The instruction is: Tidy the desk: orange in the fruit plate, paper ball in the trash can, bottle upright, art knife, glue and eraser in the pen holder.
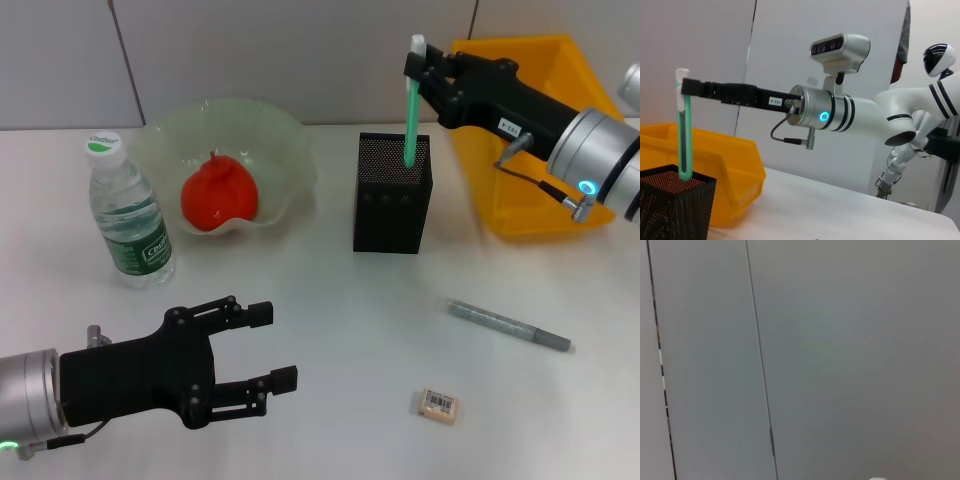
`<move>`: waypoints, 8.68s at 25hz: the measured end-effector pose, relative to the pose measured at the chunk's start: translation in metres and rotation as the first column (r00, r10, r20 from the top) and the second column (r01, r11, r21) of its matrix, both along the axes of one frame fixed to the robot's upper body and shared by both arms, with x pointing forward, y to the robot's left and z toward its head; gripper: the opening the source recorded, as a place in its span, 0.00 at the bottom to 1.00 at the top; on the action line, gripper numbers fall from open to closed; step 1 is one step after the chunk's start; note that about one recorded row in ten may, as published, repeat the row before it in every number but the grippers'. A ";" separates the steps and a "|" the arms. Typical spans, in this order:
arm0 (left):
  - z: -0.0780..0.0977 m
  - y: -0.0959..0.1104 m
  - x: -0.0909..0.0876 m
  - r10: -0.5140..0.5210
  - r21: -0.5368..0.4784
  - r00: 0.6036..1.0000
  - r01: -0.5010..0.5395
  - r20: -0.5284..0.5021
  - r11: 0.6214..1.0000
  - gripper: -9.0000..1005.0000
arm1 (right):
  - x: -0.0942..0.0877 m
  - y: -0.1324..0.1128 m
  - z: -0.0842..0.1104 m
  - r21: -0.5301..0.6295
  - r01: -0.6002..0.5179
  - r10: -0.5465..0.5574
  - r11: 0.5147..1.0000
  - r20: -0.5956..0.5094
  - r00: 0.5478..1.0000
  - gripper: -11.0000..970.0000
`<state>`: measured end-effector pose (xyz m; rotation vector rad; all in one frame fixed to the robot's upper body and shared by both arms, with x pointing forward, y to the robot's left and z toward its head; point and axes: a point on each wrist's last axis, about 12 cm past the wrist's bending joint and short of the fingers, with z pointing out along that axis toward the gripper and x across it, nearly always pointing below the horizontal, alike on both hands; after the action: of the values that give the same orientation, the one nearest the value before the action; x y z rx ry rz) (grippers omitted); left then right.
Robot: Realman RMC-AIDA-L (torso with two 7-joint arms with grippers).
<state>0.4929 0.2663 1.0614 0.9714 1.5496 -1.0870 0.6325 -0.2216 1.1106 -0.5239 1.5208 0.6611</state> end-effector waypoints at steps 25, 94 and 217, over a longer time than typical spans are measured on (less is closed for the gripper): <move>0.002 0.000 -0.001 -0.011 -0.014 1.000 0.011 0.004 1.000 0.79 | -0.009 -0.003 0.002 0.054 -0.020 0.018 0.998 0.051 0.999 0.63; -0.003 0.007 -0.007 0.009 0.007 1.000 -0.009 -0.008 1.000 0.79 | -0.055 0.110 0.029 -0.607 -0.756 -0.023 0.247 -0.783 0.621 0.67; 0.001 0.010 -0.011 -0.005 -0.015 1.000 0.006 0.026 1.000 0.79 | 0.013 0.024 0.088 -0.286 -0.197 0.078 0.938 -0.379 0.922 0.67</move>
<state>0.4819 0.2768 1.0622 0.9763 1.5159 -1.0844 0.6453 -0.1973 1.1984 -0.7950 1.9731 0.6483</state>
